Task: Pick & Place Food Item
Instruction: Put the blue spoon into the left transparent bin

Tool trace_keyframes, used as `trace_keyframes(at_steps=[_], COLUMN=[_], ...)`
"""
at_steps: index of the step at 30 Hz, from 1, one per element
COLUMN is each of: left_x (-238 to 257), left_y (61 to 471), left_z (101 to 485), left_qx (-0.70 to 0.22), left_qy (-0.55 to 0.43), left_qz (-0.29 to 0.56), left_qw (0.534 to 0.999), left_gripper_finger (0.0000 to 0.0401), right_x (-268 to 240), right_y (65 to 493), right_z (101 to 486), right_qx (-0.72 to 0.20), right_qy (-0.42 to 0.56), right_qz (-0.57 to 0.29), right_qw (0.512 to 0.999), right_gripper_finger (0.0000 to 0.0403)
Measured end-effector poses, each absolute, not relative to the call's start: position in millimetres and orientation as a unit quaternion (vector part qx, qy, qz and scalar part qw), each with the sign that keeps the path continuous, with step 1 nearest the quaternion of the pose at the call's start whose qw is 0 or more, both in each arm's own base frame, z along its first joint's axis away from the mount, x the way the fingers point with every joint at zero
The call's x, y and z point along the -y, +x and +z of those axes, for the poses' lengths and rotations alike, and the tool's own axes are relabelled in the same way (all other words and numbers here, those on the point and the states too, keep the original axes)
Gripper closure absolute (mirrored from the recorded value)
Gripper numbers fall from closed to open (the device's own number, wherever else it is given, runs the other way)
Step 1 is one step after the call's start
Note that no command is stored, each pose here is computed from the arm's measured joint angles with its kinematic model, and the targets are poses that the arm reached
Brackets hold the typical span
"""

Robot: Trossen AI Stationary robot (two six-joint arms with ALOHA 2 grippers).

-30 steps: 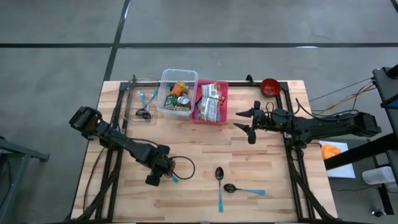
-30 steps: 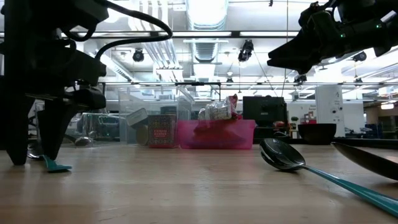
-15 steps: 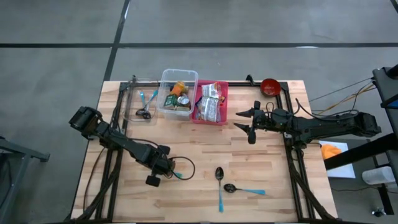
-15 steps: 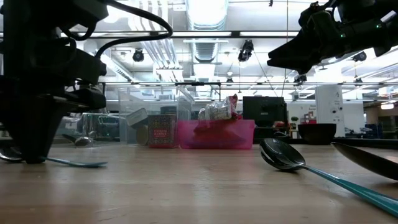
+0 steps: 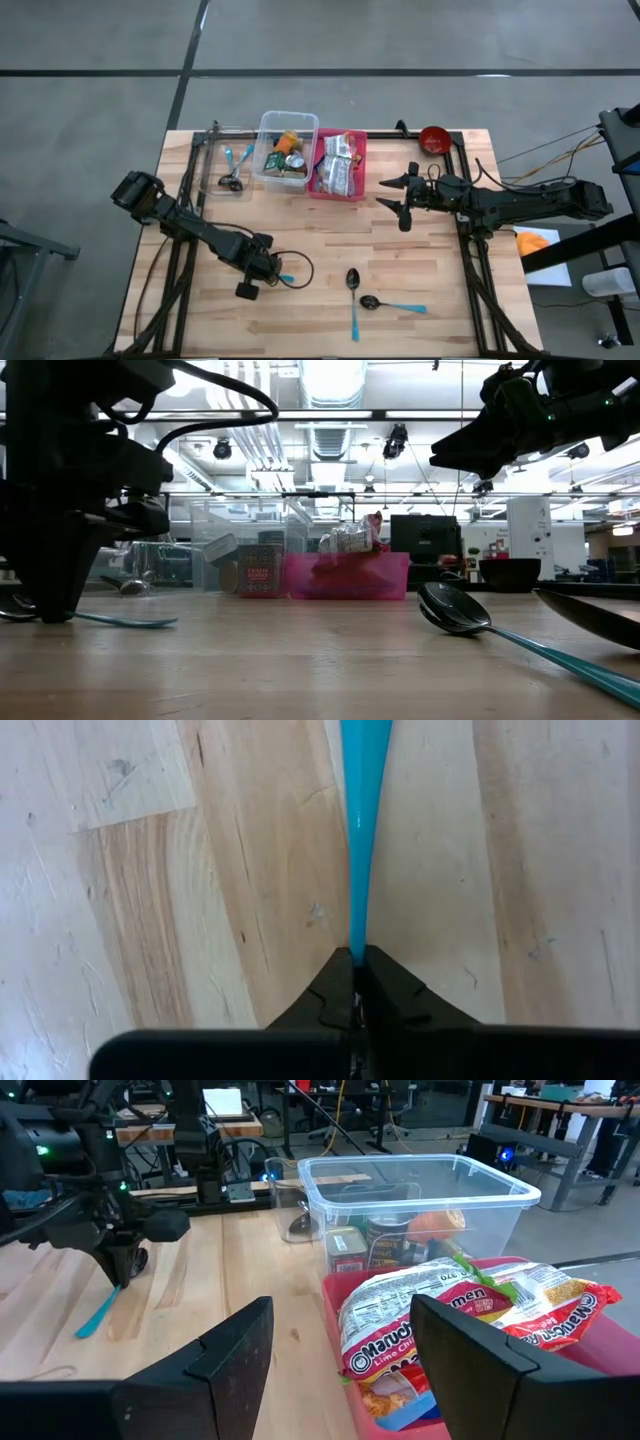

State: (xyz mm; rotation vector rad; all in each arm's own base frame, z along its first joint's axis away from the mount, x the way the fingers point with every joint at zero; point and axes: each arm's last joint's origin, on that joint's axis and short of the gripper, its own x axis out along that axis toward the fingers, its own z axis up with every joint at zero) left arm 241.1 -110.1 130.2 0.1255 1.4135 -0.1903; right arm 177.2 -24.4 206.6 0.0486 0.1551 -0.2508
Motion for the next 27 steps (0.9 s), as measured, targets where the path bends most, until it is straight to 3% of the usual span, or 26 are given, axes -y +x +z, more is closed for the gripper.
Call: trace_keyframes(at_steps=[4, 11, 27], left_x=[112, 109, 71], left_y=[246, 247, 201], left_z=[137, 172, 280], left_qx=[-0.645, -0.588, -0.323], left_qy=[0.056, 0.069, 0.078], left_qz=[-0.079, -0.053, 0.146], left_qw=[0.758, 0.804, 0.932], left_gripper_finger=[0.0392, 0.0392, 0.0392], right_x=[24, 24, 24], right_y=[177, 177, 177], right_z=[207, 207, 207], right_qx=[-0.077, -0.077, -0.077], right_qy=[0.025, 0.024, 0.025], right_qz=[-0.125, -0.125, -0.125], right_qw=[0.989, 0.989, 0.989], right_gripper_finger=[0.0168, 0.0168, 0.0168])
